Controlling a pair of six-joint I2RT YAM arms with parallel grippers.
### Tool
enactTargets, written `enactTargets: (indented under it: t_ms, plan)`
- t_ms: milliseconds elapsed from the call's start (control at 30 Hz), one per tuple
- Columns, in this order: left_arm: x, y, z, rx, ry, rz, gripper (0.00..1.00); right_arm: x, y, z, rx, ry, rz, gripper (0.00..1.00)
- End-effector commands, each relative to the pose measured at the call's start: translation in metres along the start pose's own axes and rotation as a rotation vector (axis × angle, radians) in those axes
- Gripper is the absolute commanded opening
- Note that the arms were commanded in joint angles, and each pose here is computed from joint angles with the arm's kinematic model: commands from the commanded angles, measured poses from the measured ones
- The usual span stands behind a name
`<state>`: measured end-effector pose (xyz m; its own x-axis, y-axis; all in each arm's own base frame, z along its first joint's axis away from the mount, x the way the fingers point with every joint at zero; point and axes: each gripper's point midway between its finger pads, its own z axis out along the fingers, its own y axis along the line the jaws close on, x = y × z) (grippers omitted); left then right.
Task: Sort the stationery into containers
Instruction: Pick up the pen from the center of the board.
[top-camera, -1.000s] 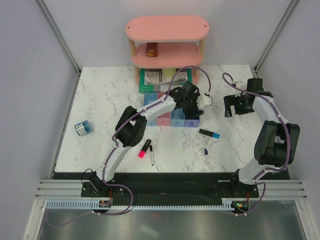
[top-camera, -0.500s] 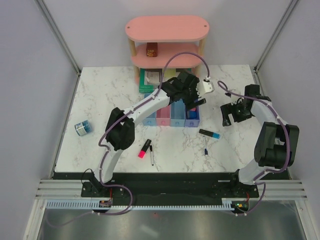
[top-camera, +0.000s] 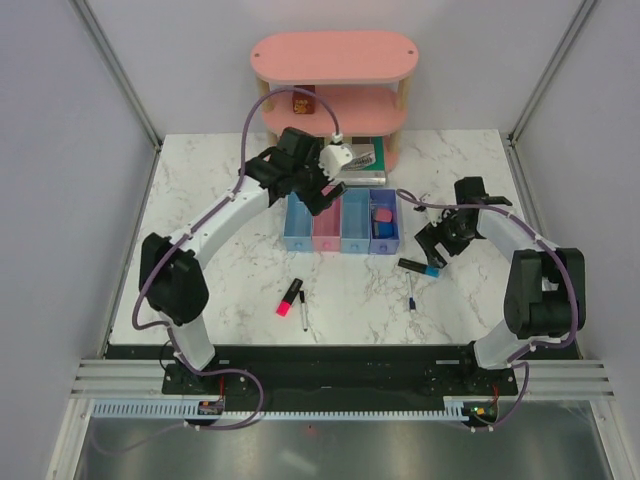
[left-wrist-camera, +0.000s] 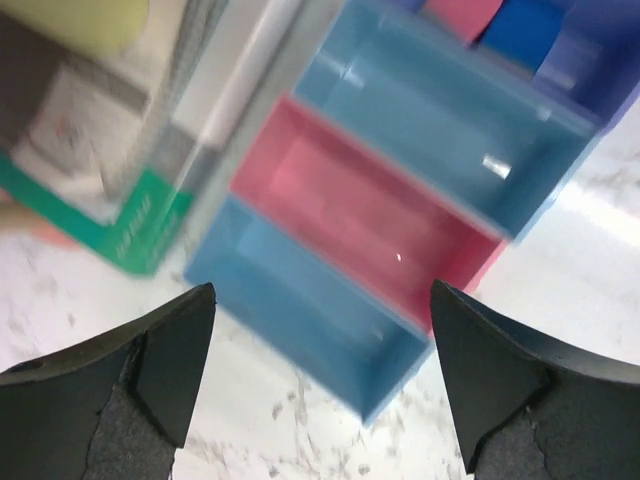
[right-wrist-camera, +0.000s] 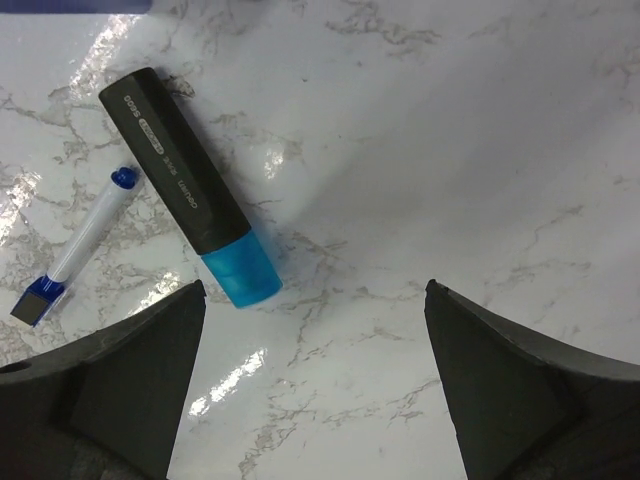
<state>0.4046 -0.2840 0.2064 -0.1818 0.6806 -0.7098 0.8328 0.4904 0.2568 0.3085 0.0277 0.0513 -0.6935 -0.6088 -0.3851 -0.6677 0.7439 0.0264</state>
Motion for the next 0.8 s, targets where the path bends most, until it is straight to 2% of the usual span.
enactTargets:
  t_ms: [0,133,233,400,467,667,700,767]
  plan:
    - [0.061,-0.003,-0.034,0.005,0.105,-0.100,0.95,-0.005,0.007,0.013,-0.007,0.027,-0.117,0.98]
    - [0.118,-0.002,-0.051,0.005,0.195,-0.158,0.97,-0.001,0.012,0.021,-0.028,0.050,-0.158,0.98]
    - [0.143,0.002,-0.063,-0.005,0.225,-0.211,0.98,0.004,0.020,0.028,-0.049,0.063,-0.186,0.98]
    - [0.161,0.000,-0.075,-0.010,0.240,-0.241,0.98,0.014,0.024,0.037,-0.036,0.079,-0.213,0.96]
    - [0.166,-0.005,-0.076,0.003,0.249,-0.246,0.99,0.018,0.025,0.042,-0.041,0.092,-0.216,0.89]
    - [0.170,-0.027,-0.080,0.088,0.257,-0.272,0.99,0.027,0.027,0.051,-0.048,0.103,-0.218,0.79]
    - [0.170,-0.030,-0.081,0.101,0.256,-0.276,0.99,0.028,0.027,0.051,-0.044,0.100,-0.222,0.71]
    - [0.173,-0.044,-0.085,0.149,0.253,-0.276,0.99,0.032,0.029,0.050,-0.044,0.104,-0.228,0.61]
